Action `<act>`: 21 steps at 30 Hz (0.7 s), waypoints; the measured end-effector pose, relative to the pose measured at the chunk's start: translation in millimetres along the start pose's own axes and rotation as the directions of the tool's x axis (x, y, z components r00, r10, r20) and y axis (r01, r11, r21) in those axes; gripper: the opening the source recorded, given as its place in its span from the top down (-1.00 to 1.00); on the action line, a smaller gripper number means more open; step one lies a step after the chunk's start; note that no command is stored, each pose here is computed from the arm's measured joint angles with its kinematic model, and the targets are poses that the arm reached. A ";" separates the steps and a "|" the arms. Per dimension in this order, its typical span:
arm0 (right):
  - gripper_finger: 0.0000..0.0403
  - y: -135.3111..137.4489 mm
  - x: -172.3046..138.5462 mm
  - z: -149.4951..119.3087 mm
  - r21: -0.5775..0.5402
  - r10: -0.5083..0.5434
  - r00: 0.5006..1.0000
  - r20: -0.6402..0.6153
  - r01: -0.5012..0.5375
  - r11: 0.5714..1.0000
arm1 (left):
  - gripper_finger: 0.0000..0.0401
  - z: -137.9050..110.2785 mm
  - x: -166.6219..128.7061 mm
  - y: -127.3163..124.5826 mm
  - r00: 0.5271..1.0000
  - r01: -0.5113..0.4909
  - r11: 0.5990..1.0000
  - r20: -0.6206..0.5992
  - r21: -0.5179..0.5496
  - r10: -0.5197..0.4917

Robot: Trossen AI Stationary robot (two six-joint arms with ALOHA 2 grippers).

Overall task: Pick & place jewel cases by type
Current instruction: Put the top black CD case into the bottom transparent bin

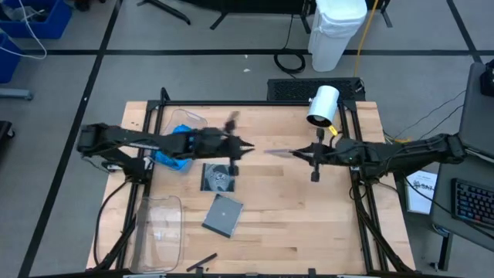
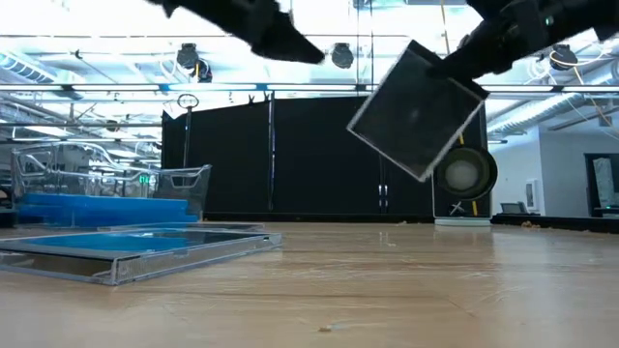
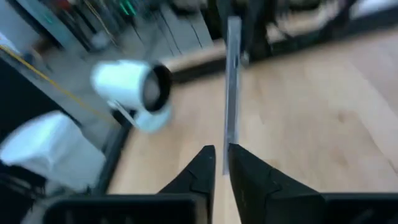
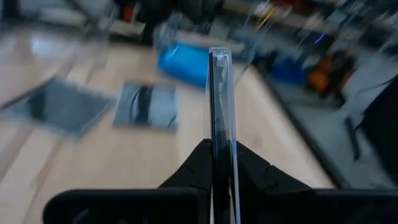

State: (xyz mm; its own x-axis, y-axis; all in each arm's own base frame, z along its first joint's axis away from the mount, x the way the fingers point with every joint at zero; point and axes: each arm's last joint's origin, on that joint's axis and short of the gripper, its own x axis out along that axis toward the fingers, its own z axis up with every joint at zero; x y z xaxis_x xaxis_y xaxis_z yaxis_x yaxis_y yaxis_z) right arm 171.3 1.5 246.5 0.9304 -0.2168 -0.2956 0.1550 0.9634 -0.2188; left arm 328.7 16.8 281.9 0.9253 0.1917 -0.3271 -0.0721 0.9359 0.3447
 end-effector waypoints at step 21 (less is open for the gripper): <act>0.88 16.4 19.5 -31.3 0.028 0.040 0.886 0.462 -0.059 0.998 | 0.91 -135.5 -90.9 -16.6 0.850 -0.108 0.961 0.478 -0.254 0.221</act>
State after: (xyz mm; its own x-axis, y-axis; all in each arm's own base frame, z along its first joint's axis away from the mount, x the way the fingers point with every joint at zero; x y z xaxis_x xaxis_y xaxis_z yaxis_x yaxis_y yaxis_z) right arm 181.6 8.1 208.1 0.9840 -0.0811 0.1586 0.1089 0.9785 -0.1750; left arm 195.3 23.9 186.7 0.9485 0.2288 0.2193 -0.2633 0.9540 0.1435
